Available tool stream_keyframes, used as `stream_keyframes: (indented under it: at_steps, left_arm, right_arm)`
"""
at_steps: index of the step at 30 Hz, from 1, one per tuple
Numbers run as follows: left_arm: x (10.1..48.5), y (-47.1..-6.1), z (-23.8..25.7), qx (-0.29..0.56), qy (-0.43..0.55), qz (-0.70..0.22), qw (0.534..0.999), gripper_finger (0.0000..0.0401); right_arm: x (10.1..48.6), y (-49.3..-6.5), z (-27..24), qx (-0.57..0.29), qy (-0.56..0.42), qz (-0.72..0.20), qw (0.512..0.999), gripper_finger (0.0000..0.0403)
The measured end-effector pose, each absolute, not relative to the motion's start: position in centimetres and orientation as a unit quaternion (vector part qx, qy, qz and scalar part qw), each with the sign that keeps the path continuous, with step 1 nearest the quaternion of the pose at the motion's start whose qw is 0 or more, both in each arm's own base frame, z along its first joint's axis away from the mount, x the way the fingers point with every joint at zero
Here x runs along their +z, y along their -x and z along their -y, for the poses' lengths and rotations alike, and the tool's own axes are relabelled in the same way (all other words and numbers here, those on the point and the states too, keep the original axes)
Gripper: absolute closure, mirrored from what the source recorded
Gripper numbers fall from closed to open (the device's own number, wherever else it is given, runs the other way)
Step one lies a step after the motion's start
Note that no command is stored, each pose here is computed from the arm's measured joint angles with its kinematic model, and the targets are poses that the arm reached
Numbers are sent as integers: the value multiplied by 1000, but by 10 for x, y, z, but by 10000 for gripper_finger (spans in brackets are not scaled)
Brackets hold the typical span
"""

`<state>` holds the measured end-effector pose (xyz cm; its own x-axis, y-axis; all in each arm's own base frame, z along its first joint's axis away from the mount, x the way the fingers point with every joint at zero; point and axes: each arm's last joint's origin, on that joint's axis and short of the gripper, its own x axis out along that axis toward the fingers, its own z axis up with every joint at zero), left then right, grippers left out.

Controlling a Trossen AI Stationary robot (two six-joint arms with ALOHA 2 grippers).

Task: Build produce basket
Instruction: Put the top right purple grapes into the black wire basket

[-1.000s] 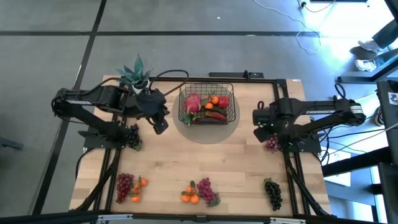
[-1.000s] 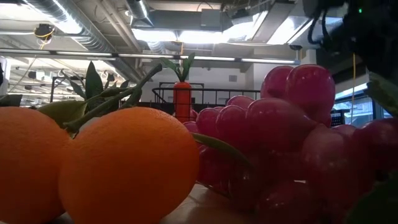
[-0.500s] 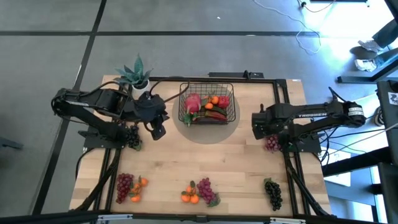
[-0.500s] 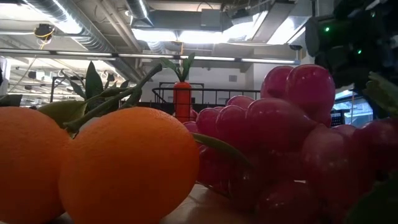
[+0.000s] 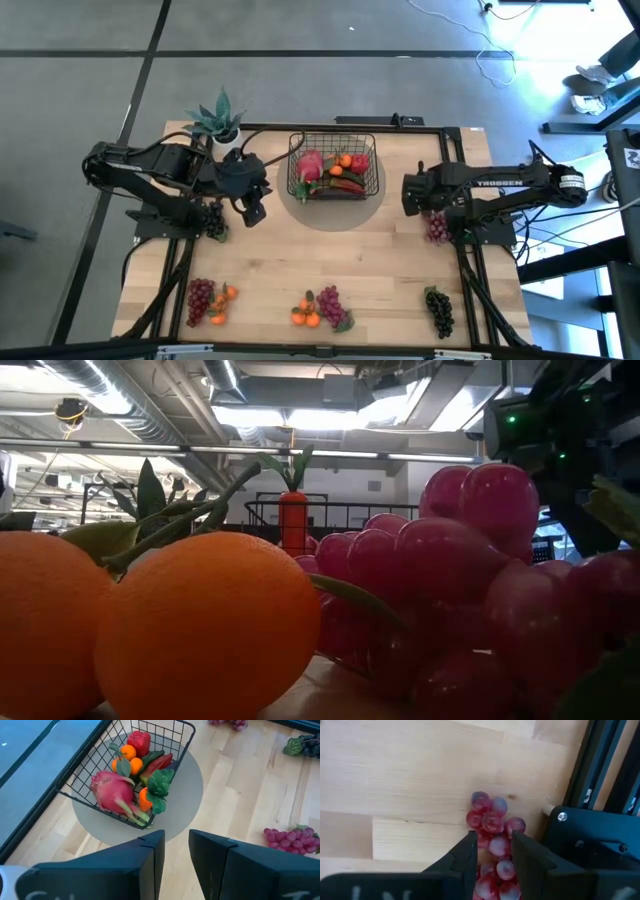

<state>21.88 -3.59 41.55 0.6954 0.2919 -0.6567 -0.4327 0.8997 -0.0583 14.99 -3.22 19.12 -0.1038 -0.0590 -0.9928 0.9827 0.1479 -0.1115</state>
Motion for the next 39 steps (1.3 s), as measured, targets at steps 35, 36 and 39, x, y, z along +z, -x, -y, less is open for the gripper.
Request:
stream_keyframes:
  at_steps: [35, 36, 39]
  left_arm:
    - [415, -219, 36, 198, 104, -337, 915, 323]
    - [415, -219, 36, 198, 104, -337, 915, 323]
    - [415, -219, 36, 198, 104, -337, 915, 323]
  right_arm:
    - [136, -175, 52, -456, -371, -673, 449, 306]
    - [136, -175, 52, -455, -371, -673, 449, 313]
    - [136, -176, 52, -445, -364, -679, 456, 346]
